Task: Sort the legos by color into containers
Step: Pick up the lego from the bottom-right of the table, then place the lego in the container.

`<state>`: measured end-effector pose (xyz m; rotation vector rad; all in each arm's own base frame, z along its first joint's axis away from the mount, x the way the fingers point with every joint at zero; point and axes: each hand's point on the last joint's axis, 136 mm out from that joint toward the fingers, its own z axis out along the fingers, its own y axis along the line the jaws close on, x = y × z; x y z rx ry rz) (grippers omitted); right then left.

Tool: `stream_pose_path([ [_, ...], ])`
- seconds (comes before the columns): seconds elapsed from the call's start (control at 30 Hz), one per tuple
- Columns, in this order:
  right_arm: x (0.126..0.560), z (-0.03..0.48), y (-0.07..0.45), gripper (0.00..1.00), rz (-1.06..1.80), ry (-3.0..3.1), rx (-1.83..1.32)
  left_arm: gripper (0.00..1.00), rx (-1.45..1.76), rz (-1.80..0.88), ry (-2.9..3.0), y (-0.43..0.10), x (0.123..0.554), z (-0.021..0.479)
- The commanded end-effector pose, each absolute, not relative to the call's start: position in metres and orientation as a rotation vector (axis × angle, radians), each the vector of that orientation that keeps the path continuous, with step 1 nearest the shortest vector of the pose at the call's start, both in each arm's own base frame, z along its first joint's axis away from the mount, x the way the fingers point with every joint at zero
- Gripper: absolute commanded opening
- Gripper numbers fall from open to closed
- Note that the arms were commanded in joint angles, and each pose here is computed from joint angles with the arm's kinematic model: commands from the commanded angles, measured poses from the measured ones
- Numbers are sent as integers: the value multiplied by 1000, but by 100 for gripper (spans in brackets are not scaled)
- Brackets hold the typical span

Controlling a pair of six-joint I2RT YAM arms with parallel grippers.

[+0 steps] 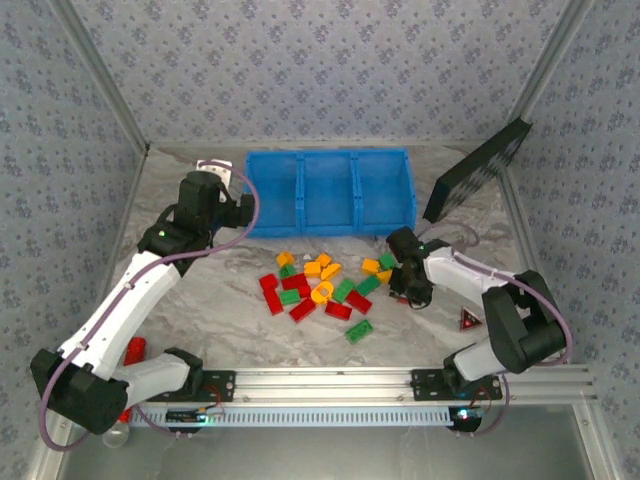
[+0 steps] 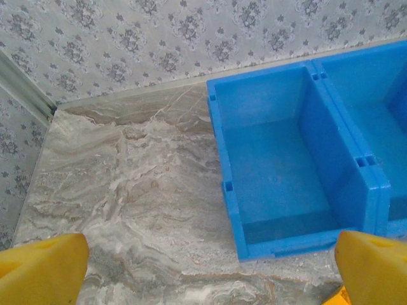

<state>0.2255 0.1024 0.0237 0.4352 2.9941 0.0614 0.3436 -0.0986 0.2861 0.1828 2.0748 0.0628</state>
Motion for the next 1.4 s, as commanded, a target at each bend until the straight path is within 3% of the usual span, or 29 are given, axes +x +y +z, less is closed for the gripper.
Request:
stream_pose_path([
  [0.0,249,64,96,25,-58,2942,154,99,178,54,2031,-96,336,312],
  [0.2,322,150,105,25,-144,2729,-118,99,182,30,2030,-98,334,315],
  [0.3,363,164,115,25,-166,2658,-187,99,187,35,2043,-98,334,312],
  [0.6,443,118,132,25,-177,2685,-245,99,196,29,2105,-98,327,299],
  [1.0,462,51,136,29,-126,2798,-228,99,175,-80,2280,-114,310,239],
  [1.37,459,70,139,43,-79,2786,-250,99,149,-130,2432,-150,315,173],
])
